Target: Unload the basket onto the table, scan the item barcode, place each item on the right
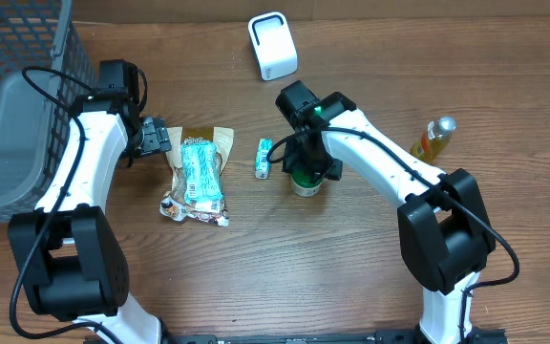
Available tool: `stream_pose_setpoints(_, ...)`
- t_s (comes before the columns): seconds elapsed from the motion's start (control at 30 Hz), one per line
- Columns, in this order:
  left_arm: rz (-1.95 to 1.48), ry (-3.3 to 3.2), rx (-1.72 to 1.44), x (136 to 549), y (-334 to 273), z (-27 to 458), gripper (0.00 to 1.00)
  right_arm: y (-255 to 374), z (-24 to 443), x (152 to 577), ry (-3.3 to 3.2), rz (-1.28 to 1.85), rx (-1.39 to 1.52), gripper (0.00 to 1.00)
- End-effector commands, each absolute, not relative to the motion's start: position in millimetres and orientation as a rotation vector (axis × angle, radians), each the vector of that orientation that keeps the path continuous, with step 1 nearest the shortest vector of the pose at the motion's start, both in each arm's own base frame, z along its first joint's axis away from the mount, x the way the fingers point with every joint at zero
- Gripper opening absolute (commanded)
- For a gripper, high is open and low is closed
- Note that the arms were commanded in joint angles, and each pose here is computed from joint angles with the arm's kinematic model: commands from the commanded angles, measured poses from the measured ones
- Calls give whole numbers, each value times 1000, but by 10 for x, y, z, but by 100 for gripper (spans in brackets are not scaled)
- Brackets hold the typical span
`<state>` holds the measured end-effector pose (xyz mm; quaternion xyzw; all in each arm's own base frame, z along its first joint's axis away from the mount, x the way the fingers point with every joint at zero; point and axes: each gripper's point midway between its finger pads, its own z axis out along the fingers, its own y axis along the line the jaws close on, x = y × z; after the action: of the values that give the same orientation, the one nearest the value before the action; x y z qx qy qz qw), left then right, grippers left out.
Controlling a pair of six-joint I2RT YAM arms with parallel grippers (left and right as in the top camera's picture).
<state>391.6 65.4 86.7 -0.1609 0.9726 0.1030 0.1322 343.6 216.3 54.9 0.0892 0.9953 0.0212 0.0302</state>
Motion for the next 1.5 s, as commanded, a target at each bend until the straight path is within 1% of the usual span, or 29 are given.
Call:
stream_pose_setpoints(0.0,316,2813,-458,3935,663,893,100,2228,582,3442,3070,125,371,71)
stream_pose_setpoints(0.03,316,2813,-458,3935,663,893,99,2227,582,3441,3070,124,369,74)
stream_pose_setpoints(0.1,316,2813,-458,3935,663,893,100,2221,581,3447,3068,118,359,76)
stream_pose_setpoints(0.23,316,2813,-458,3935,663,893,100,2202,581,3462,3063,101,320,78)
stream_pose_setpoints(0.3,316,2813,-458,3935,663,893,100,2198,581,3467,3060,98,320,80)
stream_pose_setpoints(0.53,316,2813,-458,3935,663,893,100,2206,579,3425,3071,87,311,79)
stream_pose_setpoints(0.63,316,2813,-458,3935,663,893,100,2196,577,3400,3081,77,310,75)
stream_pose_setpoints(0.77,316,2813,-458,3935,663,893,99,2177,578,3428,3067,61,300,75)
stream_pose_setpoints(0.97,316,2813,-458,3935,663,893,100,2212,581,3462,3065,78,60,75)
stream_pose_setpoints(1.03,316,2813,-458,3935,663,893,100,2208,580,3439,3072,67,17,72)
stream_pose_setpoints(1.1,316,2813,-458,3935,663,893,99,2205,578,3426,3075,62,-11,66)
stream_pose_setpoints(1.17,316,2813,-458,3935,663,893,100,2202,577,3424,3077,61,-10,61)
stream_pose_setpoints(1.27,316,2813,-458,3935,663,893,100,2202,577,3425,3076,61,-7,57)
stream_pose_setpoints(1.47,316,2813,-458,3935,663,893,99,2113,578,3469,3039,-2,265,57)
